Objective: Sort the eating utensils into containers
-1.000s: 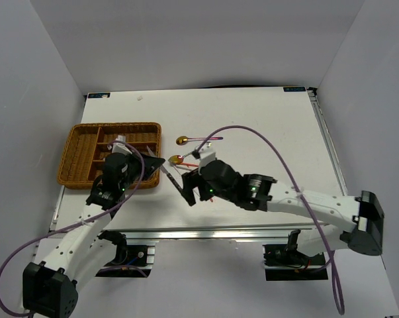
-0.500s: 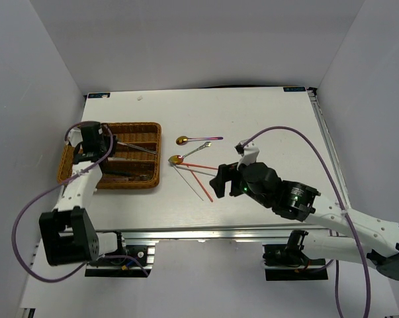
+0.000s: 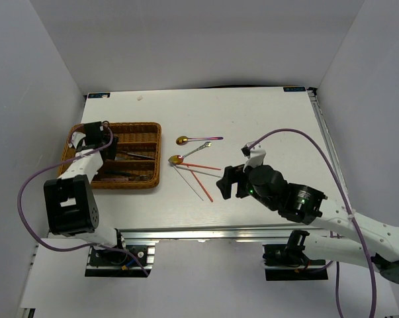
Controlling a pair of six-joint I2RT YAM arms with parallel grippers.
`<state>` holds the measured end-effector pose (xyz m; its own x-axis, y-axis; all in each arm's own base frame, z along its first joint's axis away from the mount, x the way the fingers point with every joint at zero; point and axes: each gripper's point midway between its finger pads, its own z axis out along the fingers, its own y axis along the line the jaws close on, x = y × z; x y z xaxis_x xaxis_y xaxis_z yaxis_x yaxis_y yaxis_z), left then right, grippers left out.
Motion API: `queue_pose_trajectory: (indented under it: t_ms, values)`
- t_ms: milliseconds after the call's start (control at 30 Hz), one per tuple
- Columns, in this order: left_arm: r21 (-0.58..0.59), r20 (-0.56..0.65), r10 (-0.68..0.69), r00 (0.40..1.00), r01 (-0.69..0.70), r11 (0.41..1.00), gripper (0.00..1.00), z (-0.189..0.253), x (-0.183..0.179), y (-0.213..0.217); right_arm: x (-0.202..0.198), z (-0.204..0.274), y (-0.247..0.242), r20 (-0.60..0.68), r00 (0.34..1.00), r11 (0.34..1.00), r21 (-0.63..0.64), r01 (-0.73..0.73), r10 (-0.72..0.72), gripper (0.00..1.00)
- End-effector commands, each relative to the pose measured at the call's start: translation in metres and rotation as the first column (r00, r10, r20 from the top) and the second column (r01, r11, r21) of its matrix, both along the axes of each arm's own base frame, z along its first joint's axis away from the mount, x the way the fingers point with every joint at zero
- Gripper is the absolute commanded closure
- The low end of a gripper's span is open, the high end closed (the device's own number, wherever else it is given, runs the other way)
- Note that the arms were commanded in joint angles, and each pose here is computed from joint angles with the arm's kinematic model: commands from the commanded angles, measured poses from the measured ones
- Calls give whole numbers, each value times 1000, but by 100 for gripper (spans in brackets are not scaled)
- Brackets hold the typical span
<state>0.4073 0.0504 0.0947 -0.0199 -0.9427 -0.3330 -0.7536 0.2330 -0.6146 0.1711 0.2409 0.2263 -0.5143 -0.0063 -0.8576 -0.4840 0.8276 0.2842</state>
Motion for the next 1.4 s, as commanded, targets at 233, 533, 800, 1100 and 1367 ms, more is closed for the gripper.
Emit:
queue_pose_trajectory:
  t_ms: [233, 533, 800, 1100, 1367]
  values:
    - [47, 166, -35, 986, 28, 999, 14, 64, -10, -1, 10, -32, 24, -60, 996, 995, -73, -68, 64, 11]
    - [381, 78, -422, 903, 364, 850, 2, 118, -68, -18, 27, -97, 62, -204, 976, 953, -273, -130, 74, 21]
    - [559, 22, -461, 887, 371, 742, 2, 110, -133, -11, 52, -140, 91, -244, 965, 898, -395, -192, 99, 51]
    - [558, 59, -534, 843, 416, 718, 2, 113, -131, -32, 84, -150, 106, -268, 945, 872, -396, -286, 188, 57]
    - [564, 65, -566, 822, 438, 700, 2, 115, -132, -45, 159, -130, 95, -282, 958, 943, -302, -143, 55, 37]
